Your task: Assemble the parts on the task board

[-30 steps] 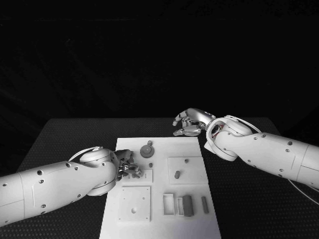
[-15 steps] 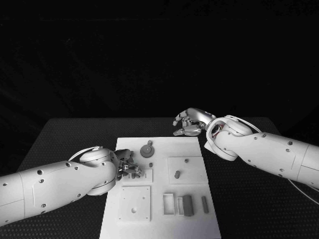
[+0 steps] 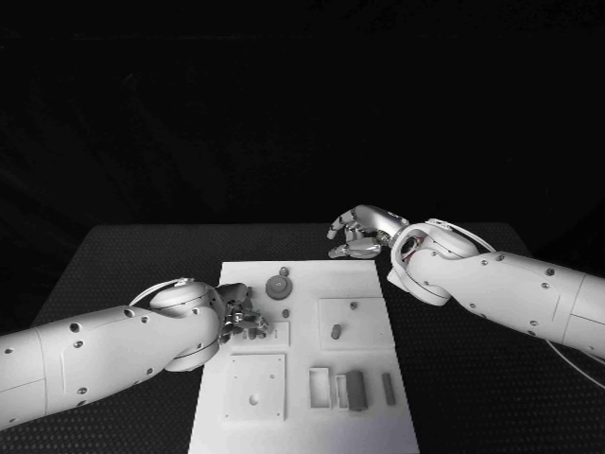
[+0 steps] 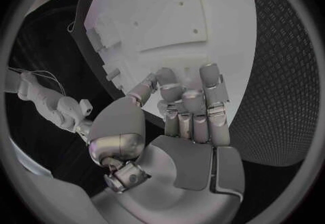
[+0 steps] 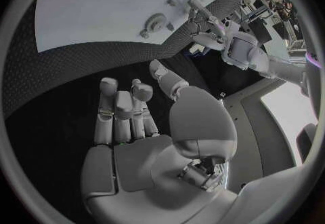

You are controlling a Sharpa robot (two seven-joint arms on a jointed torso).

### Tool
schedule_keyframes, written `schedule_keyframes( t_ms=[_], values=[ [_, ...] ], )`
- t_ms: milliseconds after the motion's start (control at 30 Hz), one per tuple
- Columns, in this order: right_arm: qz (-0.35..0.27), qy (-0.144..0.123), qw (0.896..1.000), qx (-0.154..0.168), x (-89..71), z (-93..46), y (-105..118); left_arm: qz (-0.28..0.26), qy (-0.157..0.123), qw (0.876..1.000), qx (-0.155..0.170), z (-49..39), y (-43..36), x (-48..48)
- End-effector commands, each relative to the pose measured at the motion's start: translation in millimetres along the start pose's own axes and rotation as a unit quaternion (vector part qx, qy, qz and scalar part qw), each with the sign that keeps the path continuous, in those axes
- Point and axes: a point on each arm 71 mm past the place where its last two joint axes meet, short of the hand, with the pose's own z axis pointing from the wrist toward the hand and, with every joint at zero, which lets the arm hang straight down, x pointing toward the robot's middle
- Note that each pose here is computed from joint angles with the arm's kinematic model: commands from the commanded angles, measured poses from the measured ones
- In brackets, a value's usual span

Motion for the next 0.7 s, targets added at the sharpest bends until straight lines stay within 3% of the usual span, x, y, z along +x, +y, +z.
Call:
schedule_keyframes(
  t_ms=[33, 400, 700],
  values=[
    [-0.001, 0.003, 1.0, -0.004, 0.4, 0.1, 0.9, -0.006, -0.004, 1.0, 0.009, 0.0, -3.4, -0.1],
    [-0.001, 0.003, 1.0, -0.005, 0.7, 0.4, 1.4, -0.007, -0.006, 1.0, 0.013, 0.4, -6.6, 0.1],
    [-0.001, 0.002, 1.0, -0.004, 0.2, 0.3, 0.0, -0.021, 0.0, 1.0, 0.011, -2.6, 2.4, -0.3]
  ],
)
